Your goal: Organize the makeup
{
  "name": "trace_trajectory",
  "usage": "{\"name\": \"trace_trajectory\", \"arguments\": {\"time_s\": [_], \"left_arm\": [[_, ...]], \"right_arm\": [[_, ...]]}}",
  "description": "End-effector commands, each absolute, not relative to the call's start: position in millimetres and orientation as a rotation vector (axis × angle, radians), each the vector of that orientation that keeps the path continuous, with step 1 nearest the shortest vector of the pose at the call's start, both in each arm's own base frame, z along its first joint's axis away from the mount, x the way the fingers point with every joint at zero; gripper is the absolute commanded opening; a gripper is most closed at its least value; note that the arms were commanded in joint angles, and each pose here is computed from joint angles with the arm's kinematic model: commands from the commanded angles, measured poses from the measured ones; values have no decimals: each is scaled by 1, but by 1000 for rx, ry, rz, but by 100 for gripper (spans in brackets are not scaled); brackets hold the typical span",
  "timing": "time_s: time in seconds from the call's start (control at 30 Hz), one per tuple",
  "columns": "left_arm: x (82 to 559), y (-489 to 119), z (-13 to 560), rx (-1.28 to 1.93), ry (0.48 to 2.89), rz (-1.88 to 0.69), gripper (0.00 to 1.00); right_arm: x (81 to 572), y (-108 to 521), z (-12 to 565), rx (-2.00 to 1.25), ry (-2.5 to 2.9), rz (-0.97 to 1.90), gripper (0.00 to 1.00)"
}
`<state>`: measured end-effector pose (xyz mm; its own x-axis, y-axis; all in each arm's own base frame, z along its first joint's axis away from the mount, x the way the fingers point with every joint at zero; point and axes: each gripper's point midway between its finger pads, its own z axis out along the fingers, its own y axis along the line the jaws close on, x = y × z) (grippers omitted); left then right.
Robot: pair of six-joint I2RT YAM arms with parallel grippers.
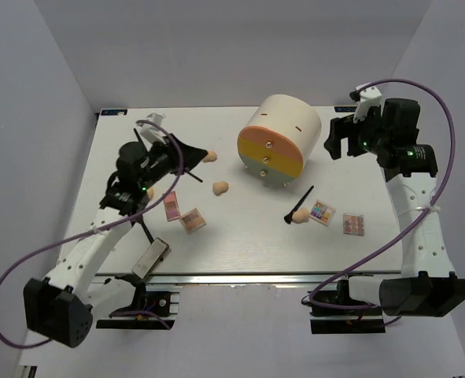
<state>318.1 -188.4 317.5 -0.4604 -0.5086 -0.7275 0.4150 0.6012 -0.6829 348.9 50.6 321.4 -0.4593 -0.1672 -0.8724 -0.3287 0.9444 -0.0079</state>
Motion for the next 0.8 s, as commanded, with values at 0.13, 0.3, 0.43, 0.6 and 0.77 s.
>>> {"name": "trace_trajectory", "arguments": {"time_s": [0.13,0.3,0.43,0.6,0.77], "left_arm": [[349,-248,325,-307,1708,-1253,5],[367,-281,336,-365,1661,-1343,34],[379,-314,325,-399,1711,-1390,51],[386,-346,305,-433,1746,-1411,48],[388,-365,287,-470,1780,-1410,40]], "right_arm": [[301,144,370,-1126,1469,218,89],[310,168,358,-1201,1513,190,89],[328,185,368,-1030,1557,326,80],[351,196,372,-805,1644,447,12],[373,197,368,-721,1683,447,46]]}}
